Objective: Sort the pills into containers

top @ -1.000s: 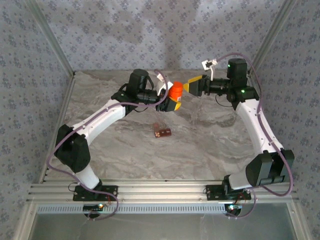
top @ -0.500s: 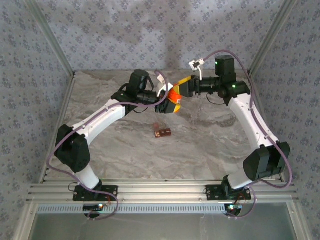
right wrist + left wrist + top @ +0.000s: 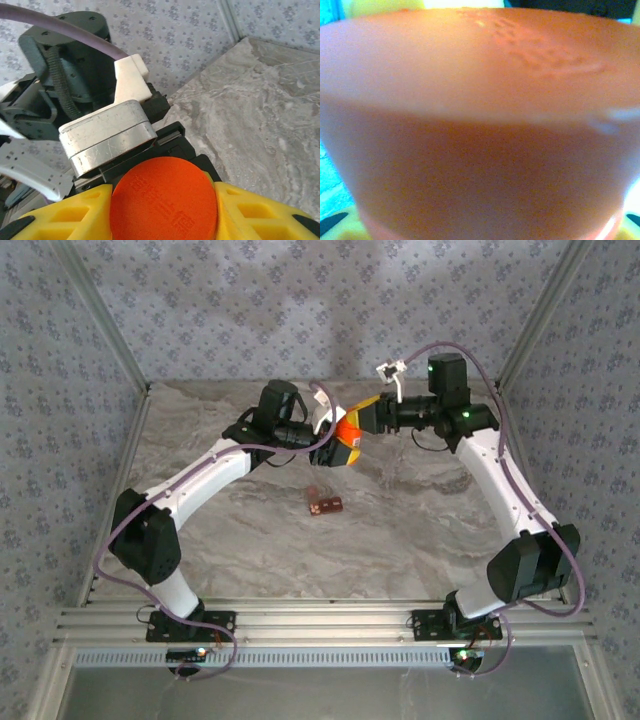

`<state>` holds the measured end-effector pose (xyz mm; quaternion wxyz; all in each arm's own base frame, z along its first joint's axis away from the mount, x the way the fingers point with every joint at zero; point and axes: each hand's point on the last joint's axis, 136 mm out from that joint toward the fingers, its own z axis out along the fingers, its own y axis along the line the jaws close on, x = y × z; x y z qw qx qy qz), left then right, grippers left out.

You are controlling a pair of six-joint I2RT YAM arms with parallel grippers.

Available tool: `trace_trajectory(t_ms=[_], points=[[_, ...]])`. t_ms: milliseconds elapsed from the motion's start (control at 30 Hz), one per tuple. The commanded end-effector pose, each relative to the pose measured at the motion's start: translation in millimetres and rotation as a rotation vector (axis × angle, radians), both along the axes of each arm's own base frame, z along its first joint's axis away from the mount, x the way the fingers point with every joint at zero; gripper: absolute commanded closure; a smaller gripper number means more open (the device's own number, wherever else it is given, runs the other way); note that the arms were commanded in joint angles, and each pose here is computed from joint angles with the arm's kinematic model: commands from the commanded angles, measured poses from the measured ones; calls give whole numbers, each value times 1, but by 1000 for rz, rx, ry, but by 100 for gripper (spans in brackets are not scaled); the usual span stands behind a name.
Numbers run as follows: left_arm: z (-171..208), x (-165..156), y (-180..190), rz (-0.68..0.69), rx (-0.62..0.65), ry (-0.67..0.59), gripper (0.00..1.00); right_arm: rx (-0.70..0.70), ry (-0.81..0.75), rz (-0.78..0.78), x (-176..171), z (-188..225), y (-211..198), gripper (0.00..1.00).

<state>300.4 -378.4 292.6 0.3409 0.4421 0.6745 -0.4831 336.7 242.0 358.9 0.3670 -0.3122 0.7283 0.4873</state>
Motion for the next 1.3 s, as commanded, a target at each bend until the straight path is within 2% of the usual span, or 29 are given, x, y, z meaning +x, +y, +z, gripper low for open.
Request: trace_trajectory(t_ms=[0, 100, 200, 467, 567, 700, 833, 1000, 1167, 1267], points=[[32, 11, -3, 64, -57, -121, 100, -36, 47, -100, 5, -19, 6, 53], [33, 18, -4, 125, -63, -139, 100, -67, 70, -205, 13, -34, 8, 53], [31, 22, -7, 167, -70, -159, 100, -38, 95, -283, 19, -36, 13, 53], [25, 28, -15, 235, -80, -173, 100, -40, 95, -325, 22, -40, 23, 53], [24, 29, -13, 248, -75, -176, 100, -37, 85, -325, 22, -35, 12, 46], [24, 33, -8, 253, -66, -173, 100, 24, 36, -302, 19, -13, -17, 28], [30, 26, -2, 191, -85, -159, 100, 68, -29, -201, 2, 6, -40, 20], [36, 3, -2, 35, -105, -125, 100, 99, -38, -92, -8, 14, -50, 20], [39, -16, -4, -96, -106, -67, 100, 107, -31, 9, -15, 23, -40, 20], [37, -20, -5, -128, -95, -38, 100, 91, -34, 31, -17, 26, -32, 20]])
